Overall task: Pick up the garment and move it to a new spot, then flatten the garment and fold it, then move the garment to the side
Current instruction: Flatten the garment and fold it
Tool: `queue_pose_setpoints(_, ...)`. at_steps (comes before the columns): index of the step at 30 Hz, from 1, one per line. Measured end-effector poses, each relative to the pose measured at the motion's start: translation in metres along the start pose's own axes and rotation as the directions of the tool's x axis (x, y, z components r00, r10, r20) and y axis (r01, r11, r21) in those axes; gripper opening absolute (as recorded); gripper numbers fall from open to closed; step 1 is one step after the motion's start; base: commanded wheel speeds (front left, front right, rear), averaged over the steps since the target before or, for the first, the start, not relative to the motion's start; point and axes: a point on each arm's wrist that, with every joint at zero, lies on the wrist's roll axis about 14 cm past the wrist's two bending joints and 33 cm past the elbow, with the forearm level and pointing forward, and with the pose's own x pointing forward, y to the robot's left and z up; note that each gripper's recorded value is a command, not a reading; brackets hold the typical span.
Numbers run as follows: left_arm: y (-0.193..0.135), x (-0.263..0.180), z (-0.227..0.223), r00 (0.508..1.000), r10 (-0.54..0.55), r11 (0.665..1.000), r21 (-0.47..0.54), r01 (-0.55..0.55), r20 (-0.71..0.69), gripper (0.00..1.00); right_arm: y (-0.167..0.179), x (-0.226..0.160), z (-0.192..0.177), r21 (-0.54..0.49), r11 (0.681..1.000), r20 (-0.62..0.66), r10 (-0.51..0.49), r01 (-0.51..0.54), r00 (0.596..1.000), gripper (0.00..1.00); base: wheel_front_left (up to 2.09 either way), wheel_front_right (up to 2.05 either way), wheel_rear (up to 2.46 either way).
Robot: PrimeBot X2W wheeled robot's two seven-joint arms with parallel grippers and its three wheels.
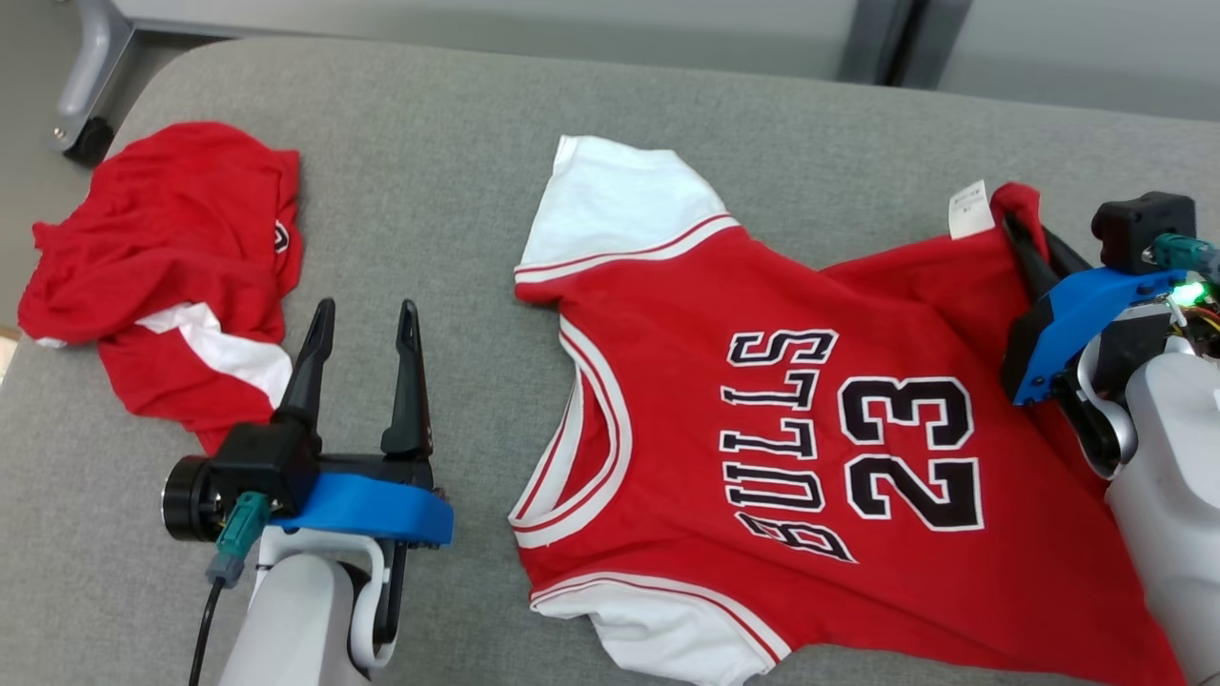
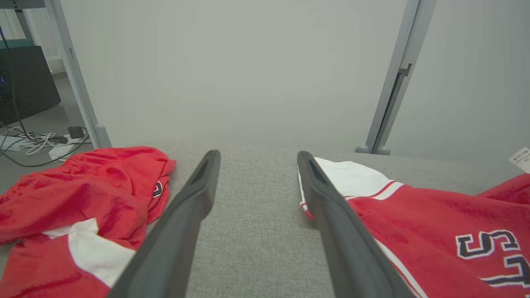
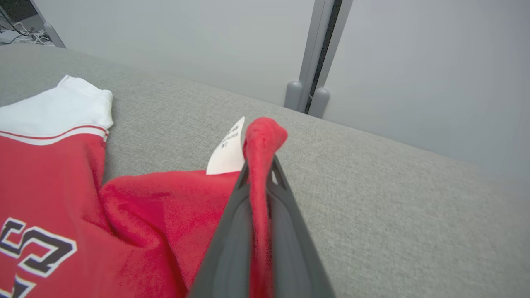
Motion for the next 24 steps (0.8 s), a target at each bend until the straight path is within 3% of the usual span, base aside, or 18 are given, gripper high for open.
queue_pose_setpoints(7,-0.009,-0.006,0.007,0.999,-0.030,1.000,0.001,0.030,0.020,1.00,-0.019,-0.026,0.075,0.009,0.999,0.220,-0.043,0.042,0.975,0.00,0.00,0.00,0.00)
queue_pose_setpoints(12,-0.015,-0.006,0.011,0.998,-0.050,0.999,-0.003,0.050,0.032,1.00,-0.039,-0.037,0.113,0.004,0.996,0.290,-0.084,0.086,0.953,0.00,0.00,0.00,0.00)
queue_pose_setpoints(19,-0.008,-0.009,0.008,0.999,-0.031,0.999,-0.007,0.031,0.022,1.00,-0.048,-0.022,0.123,0.001,0.994,0.269,-0.109,0.113,0.957,0.00,0.00,0.00,0.00)
queue_pose_setpoints(24,-0.003,-0.010,0.004,1.000,-0.016,1.000,-0.008,0.016,0.009,1.00,-0.052,-0.003,0.101,0.010,0.992,0.188,-0.129,0.129,0.974,0.00,0.00,0.00,0.00)
